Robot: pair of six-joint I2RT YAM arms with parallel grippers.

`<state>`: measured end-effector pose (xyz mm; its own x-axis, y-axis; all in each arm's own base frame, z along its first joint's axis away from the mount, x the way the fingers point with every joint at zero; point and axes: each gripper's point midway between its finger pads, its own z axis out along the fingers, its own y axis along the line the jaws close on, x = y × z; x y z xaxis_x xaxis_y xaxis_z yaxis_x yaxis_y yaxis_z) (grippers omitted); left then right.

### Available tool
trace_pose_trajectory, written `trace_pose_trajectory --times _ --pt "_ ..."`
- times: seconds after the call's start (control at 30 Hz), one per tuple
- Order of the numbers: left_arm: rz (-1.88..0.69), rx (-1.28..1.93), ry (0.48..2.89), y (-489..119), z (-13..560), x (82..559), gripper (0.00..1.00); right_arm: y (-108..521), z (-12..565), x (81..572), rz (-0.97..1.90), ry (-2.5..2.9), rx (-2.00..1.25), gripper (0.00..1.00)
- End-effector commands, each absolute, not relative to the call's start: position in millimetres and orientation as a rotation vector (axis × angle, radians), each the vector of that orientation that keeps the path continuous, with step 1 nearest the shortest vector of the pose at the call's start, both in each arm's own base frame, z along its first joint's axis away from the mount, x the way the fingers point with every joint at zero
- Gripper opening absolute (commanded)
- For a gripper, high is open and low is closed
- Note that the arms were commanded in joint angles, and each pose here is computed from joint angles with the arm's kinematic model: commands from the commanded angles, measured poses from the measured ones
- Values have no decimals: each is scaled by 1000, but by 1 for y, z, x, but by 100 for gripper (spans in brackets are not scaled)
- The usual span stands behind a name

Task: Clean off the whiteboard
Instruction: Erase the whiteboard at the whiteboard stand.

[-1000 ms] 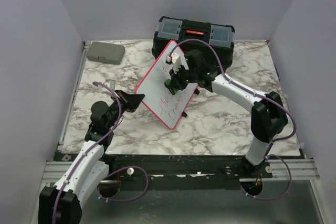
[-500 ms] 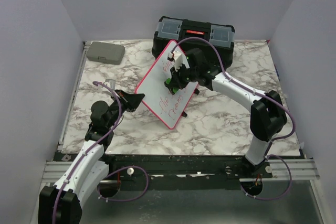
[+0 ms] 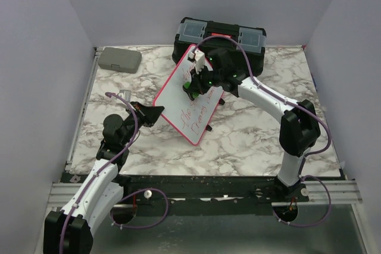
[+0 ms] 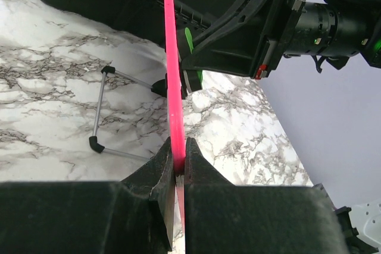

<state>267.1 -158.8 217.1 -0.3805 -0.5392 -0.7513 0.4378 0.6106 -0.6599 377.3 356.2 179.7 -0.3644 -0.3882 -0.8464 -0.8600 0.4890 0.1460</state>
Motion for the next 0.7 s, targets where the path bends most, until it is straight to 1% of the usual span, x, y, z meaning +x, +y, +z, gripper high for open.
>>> trace_pose_trajectory --times 0.0,0.17,0.33,0.53,0.67 --pt "-1126 71 1619 -178 241 251 0 382 205 392 832 1821 -1020 1" --pt "-1123 73 1620 -178 241 250 0 387 216 390 876 1801 -1008 1" --pt "-1121 72 1621 -178 240 250 0 386 215 394 860 1819 -982 1" --pt "-1112 73 1613 -176 243 248 0 367 174 375 824 1916 -1039 1" --pt "-1112 74 1616 -176 242 249 0 344 158 368 808 1986 -1011 1"
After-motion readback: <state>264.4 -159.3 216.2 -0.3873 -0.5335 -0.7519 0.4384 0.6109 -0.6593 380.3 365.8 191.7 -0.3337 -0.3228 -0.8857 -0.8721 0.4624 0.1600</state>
